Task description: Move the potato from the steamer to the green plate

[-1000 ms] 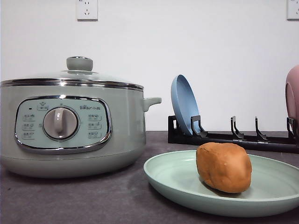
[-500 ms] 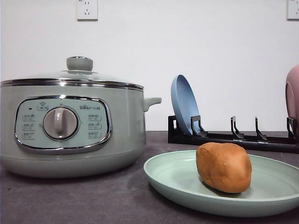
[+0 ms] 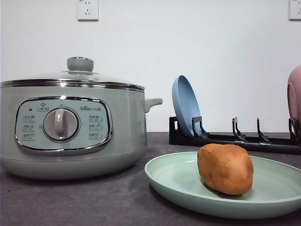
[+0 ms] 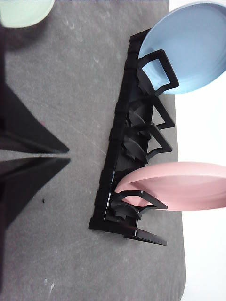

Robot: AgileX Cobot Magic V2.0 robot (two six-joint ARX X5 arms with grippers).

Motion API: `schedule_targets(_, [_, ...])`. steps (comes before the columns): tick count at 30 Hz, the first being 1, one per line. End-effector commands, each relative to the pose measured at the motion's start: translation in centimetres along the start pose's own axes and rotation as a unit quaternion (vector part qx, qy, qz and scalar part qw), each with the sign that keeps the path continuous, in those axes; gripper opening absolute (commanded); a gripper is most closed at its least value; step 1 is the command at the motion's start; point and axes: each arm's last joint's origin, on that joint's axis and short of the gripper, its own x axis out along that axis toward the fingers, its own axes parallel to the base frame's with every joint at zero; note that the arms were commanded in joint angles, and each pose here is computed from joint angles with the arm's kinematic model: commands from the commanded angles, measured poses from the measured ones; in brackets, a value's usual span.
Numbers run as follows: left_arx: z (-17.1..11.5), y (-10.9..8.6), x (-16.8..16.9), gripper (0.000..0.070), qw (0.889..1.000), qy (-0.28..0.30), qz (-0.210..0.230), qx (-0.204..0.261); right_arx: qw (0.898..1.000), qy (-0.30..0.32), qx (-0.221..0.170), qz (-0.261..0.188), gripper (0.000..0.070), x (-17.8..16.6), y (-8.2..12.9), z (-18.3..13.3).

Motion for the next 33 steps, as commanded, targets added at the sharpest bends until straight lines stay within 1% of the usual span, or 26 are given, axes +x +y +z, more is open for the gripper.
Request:
schedule_targets(1, [-0.5,0.02,0.19,0.001,1.0,0.002,0.002,-0.001,1.0,0.0,0.005,0.0,0.0,0.04,-0.02,-0.14])
schedule_targets(33, [-0.5,0.02,0.19,0.001,1.0,0.002,0.002,-0.001,1.0,0.0,0.005,0.0,0.0,0.04,-0.02,-0.14])
